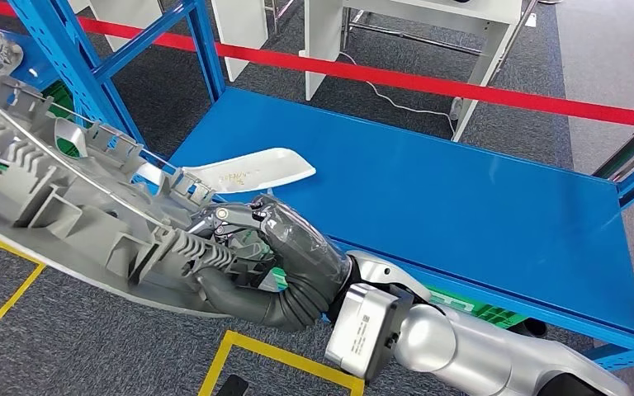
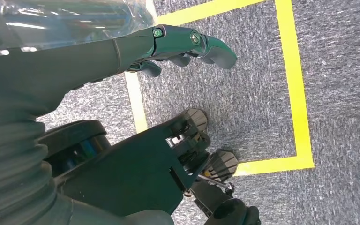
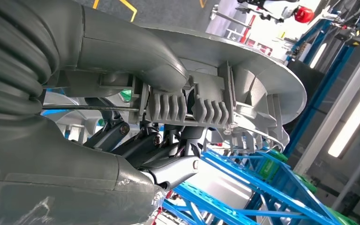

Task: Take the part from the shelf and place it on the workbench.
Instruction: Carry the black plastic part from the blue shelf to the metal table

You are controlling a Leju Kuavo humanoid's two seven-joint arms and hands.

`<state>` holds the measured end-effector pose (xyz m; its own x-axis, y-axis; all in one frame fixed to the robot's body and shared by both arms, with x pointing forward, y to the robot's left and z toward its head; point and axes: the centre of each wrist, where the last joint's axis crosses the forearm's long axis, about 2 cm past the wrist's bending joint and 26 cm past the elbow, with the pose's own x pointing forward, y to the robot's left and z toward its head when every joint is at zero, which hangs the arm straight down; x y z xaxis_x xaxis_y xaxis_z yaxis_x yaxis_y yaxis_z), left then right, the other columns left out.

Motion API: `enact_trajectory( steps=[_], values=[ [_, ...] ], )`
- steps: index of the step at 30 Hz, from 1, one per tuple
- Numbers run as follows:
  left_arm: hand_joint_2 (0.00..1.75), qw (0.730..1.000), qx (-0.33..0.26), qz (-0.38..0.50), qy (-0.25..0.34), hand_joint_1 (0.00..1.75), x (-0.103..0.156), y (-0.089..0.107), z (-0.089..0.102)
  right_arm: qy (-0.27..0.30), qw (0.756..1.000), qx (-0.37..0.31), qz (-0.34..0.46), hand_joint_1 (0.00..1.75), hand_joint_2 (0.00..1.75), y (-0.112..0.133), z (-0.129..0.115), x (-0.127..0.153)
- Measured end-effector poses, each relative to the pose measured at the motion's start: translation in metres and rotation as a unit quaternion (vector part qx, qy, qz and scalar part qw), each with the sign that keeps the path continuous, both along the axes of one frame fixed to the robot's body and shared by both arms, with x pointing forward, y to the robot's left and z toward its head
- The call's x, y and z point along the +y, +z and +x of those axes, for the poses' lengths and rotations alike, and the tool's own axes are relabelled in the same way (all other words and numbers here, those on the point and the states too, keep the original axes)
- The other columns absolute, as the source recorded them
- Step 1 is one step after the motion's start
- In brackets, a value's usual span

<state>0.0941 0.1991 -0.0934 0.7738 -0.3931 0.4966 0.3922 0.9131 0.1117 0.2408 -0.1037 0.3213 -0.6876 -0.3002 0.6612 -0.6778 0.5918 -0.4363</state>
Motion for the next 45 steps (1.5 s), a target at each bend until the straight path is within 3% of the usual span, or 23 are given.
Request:
enact_trajectory(
  steps=[29,45],
  values=[
    [1.75,1.000,0.008,-0.005,0.014,0.00,0.002,-0.001,-0.003,-0.014,1.000,0.017,-0.005,1.75,1.75,-0.009,-0.002,0.001],
    [1.75,1.000,0.025,0.007,0.018,0.00,0.004,-0.002,-0.004,-0.079,0.996,0.049,0.019,1.75,1.75,-0.031,-0.006,-0.001]
  ],
)
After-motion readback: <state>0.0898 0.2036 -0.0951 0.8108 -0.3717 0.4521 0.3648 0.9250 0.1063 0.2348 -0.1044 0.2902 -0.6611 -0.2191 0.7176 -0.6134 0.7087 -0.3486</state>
